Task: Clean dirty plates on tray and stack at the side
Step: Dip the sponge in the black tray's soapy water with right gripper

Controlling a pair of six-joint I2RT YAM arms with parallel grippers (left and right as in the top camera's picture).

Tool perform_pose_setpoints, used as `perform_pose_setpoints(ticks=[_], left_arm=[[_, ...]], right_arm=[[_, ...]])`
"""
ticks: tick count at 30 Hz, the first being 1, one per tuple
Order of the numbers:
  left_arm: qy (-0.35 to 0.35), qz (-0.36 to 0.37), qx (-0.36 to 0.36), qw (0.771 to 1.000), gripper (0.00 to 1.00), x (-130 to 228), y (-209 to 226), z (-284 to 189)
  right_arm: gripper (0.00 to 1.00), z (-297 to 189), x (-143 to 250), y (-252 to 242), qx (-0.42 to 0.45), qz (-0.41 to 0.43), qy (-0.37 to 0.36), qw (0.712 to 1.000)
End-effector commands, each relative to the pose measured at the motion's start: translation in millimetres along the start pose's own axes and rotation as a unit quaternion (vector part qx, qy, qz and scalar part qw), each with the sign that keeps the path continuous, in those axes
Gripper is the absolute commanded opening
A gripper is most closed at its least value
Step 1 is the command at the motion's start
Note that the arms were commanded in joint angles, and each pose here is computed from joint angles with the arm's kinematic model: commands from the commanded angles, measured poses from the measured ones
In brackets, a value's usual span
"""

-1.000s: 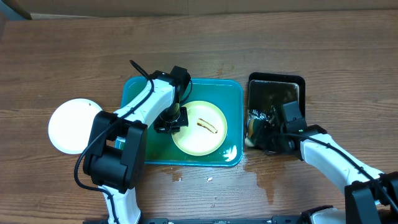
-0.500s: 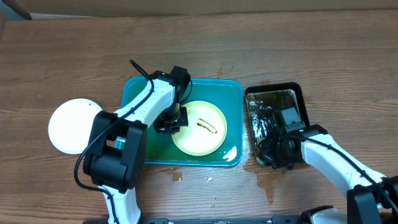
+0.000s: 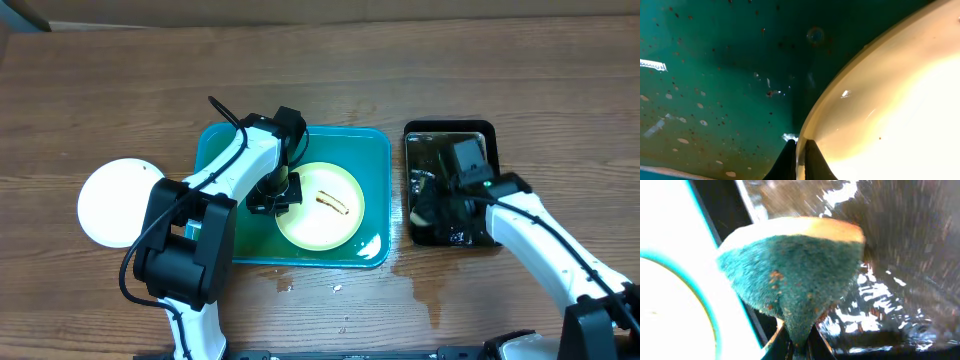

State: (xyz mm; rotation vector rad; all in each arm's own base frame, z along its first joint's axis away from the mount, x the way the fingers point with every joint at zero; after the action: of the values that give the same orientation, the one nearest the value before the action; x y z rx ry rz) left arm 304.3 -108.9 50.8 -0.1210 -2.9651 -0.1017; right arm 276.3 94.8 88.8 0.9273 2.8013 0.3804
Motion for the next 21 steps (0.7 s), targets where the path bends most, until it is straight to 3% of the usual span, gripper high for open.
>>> perform_pose_setpoints(ticks=[1,10,21], left_arm=[[0.007,-0.001,-0.026,1.0,0.04,0.3,6.5,7.6],[0.005,-0.001,-0.025,1.0,0.04,-0.4,6.3,7.6],[0.007,-0.001,-0.025,1.0,0.04,0.4,6.5,7.7]], right_arm=[[0.04,-7.0,-12.6,1.9,0.013,-0.023,-0.038,0.999],[0.04,2.0,2.1,-14.6,0.037,-0.021,-0.007,0.999],[0.04,16.1,55.2,-37.3,0.022,-0.038,0.136,0.99]])
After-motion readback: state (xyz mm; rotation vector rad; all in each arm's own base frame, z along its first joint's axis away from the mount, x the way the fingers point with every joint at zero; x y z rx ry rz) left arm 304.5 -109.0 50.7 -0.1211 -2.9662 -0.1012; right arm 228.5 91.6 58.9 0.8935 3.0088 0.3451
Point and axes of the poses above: each gripper's point midway between its finger pads, its own z axis out along the fingers, its own y axis along the line the jaws close on, x = y × z, the point moved 4 cm from there along -z, back along the fingers, and after that the axes turned 13 degrees about z, right-handed, at the moved point
